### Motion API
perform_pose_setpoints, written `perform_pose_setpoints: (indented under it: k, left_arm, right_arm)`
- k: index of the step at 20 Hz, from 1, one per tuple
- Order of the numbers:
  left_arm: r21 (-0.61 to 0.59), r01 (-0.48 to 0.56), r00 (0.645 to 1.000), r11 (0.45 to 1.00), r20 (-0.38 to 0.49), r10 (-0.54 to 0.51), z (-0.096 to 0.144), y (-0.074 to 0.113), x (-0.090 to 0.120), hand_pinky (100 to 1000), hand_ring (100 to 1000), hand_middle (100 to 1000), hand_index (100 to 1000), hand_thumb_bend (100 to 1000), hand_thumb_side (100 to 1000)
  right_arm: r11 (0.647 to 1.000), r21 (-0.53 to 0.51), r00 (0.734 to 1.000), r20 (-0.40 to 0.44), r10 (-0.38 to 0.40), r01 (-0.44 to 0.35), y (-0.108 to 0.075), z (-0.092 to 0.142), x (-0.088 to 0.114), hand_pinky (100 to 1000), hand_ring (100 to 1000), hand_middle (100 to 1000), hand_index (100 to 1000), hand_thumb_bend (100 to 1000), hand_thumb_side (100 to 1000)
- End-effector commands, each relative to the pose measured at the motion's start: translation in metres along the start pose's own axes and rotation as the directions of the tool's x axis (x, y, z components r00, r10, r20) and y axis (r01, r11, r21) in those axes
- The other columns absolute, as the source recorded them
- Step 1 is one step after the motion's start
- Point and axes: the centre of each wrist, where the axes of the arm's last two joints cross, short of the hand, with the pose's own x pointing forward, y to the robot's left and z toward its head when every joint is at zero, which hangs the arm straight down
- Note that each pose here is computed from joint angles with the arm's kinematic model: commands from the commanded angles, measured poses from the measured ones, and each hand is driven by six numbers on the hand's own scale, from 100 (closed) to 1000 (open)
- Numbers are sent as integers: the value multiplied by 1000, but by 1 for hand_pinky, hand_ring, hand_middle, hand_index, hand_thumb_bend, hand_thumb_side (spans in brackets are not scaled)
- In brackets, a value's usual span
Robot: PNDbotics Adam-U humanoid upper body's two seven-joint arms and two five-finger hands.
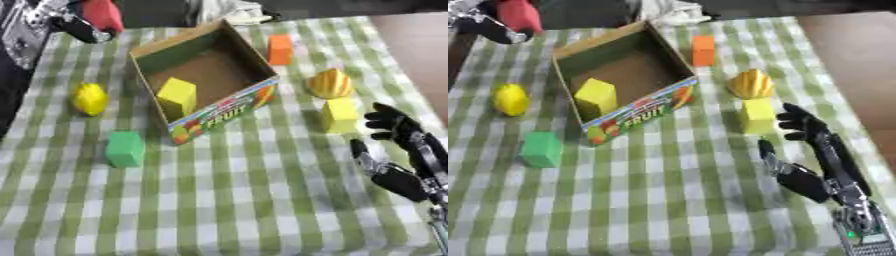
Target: Pick up objects on the table and place them in the box.
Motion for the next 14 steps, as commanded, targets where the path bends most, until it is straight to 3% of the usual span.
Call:
perform_pose_setpoints:
  k: [1, 5, 10, 12, 13, 14]
  left_arm:
    - [-14, 42, 987, 999, 156, -39, -10, 9, 29, 665, 570, 519, 733, 244, 100]
    - [-87, 54, 960, 995, 278, -28, -22, -4, 53, 666, 579, 529, 741, 245, 100]
    - [-206, 66, 945, 976, 327, 5, -27, -25, 65, 718, 656, 618, 806, 301, 100]
    - [-245, 72, 948, 967, 318, 10, -27, -32, 65, 735, 702, 680, 842, 380, 143]
    - [-258, 72, 950, 964, 313, 12, -27, -35, 64, 754, 733, 726, 873, 460, 248]
    - [-265, 73, 950, 961, 310, 14, -26, -37, 63, 758, 739, 735, 879, 478, 273]
  right_arm:
    - [1000, -5, 1000, 21, 16, -16, -6, -2, 4, 742, 802, 787, 936, 299, 331]
    - [1000, -5, 1000, 20, 12, -12, -5, -2, 4, 742, 802, 786, 936, 305, 331]
    - [1000, -4, 1000, 23, 10, -10, -4, -3, 4, 741, 801, 786, 935, 306, 331]
    - [1000, -4, 1000, 24, 9, -9, -4, -3, 4, 741, 801, 785, 935, 309, 328]
    - [1000, -5, 1000, 24, 9, -9, -4, -3, 4, 741, 801, 785, 935, 309, 328]
    - [1000, -5, 1000, 24, 9, -9, -4, -3, 5, 741, 801, 785, 935, 309, 328]
